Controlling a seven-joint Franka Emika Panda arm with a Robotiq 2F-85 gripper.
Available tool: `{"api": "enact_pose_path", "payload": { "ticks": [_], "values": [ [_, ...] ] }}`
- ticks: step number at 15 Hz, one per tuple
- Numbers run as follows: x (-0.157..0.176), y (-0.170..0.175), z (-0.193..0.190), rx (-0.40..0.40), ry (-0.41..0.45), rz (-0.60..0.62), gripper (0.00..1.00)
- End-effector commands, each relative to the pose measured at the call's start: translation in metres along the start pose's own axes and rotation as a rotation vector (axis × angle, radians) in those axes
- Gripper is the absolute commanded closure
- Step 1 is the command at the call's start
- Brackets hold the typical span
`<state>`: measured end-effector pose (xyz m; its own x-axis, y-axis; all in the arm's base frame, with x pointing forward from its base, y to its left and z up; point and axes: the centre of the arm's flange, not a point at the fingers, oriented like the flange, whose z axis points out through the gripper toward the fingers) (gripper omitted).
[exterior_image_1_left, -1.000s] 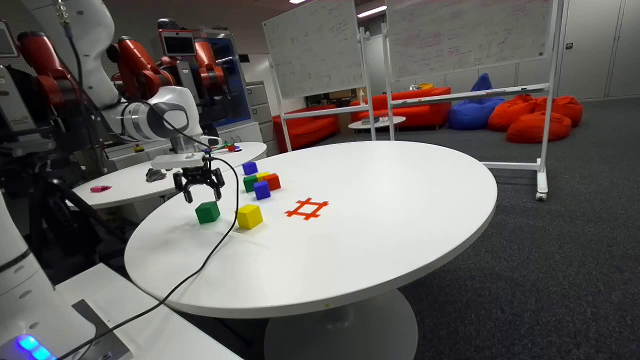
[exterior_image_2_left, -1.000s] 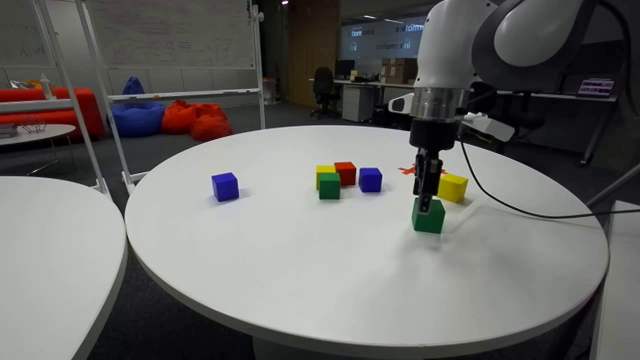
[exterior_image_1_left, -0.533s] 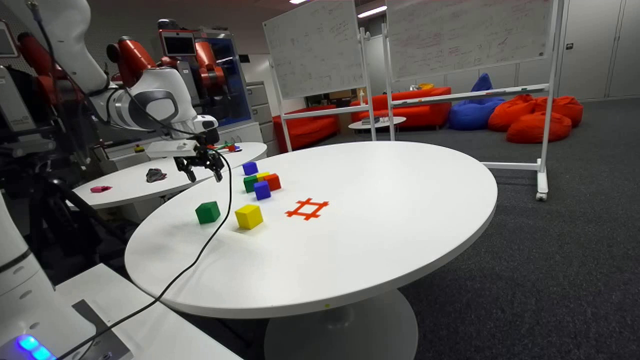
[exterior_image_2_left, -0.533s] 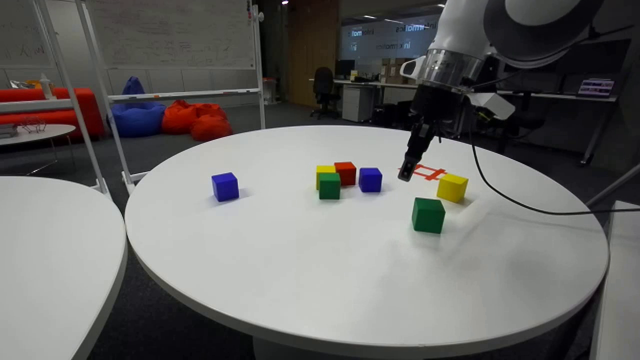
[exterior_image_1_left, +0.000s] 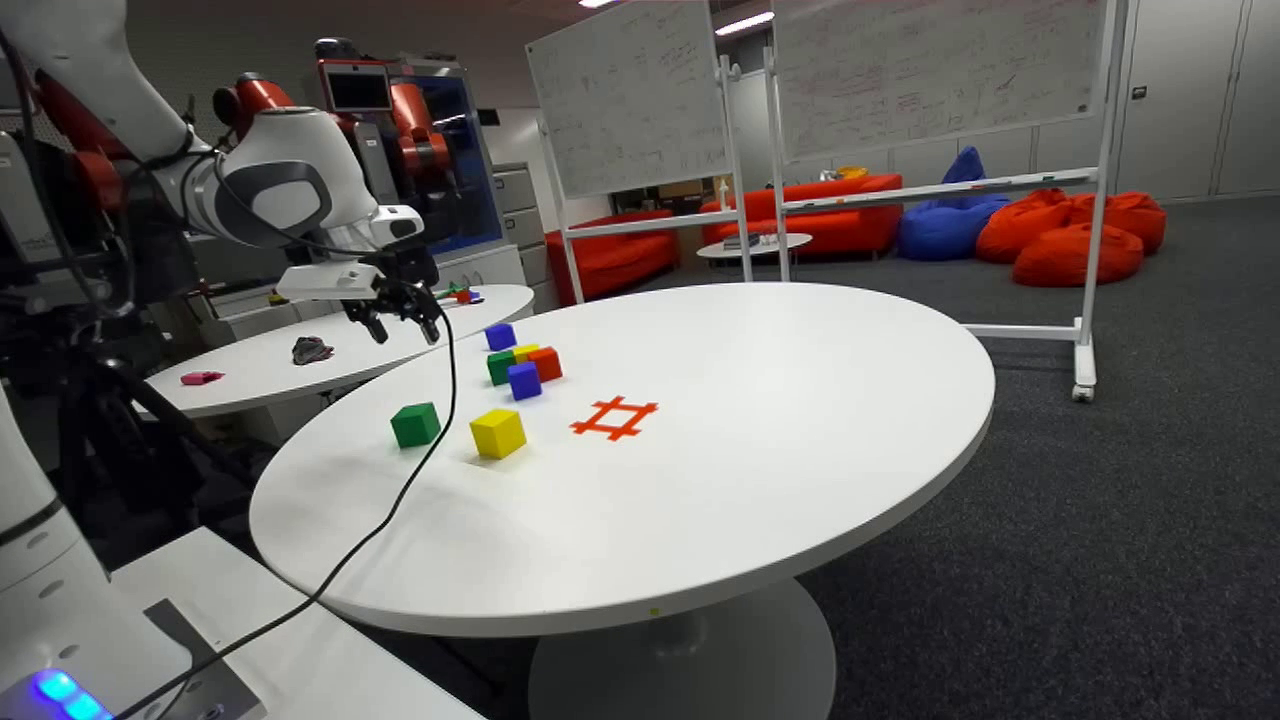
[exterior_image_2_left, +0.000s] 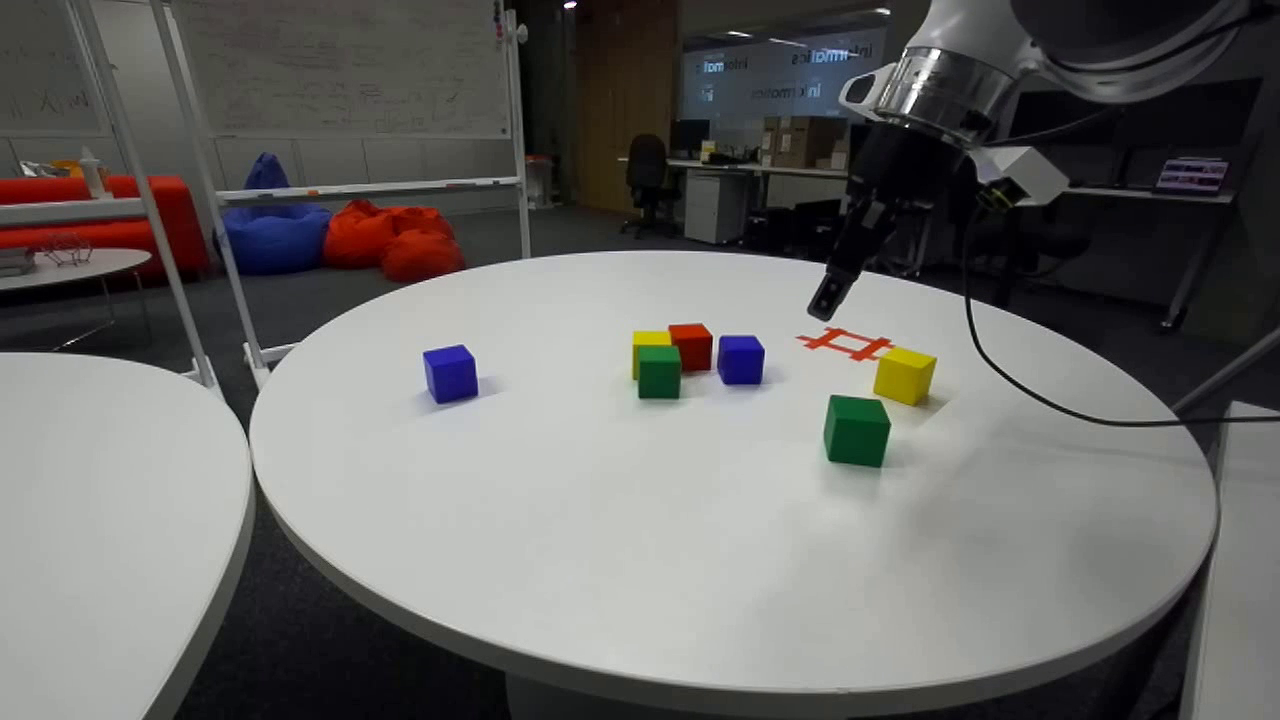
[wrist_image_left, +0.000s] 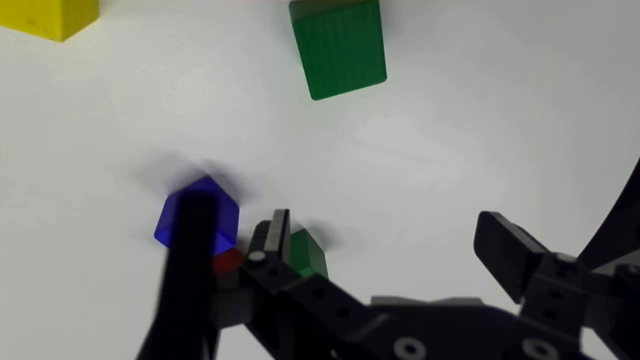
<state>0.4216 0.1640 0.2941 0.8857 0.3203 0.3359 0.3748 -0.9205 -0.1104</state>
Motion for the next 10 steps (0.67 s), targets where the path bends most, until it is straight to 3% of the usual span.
{"api": "enact_pose_path", "payload": {
  "ticks": [1,10],
  "values": [
    [0.0,0.0,0.001,0.0,-0.002,0.0,0.0],
    [0.011,0.086,-0.076,0.068,0.244,0.3,0.0]
  ]
}}
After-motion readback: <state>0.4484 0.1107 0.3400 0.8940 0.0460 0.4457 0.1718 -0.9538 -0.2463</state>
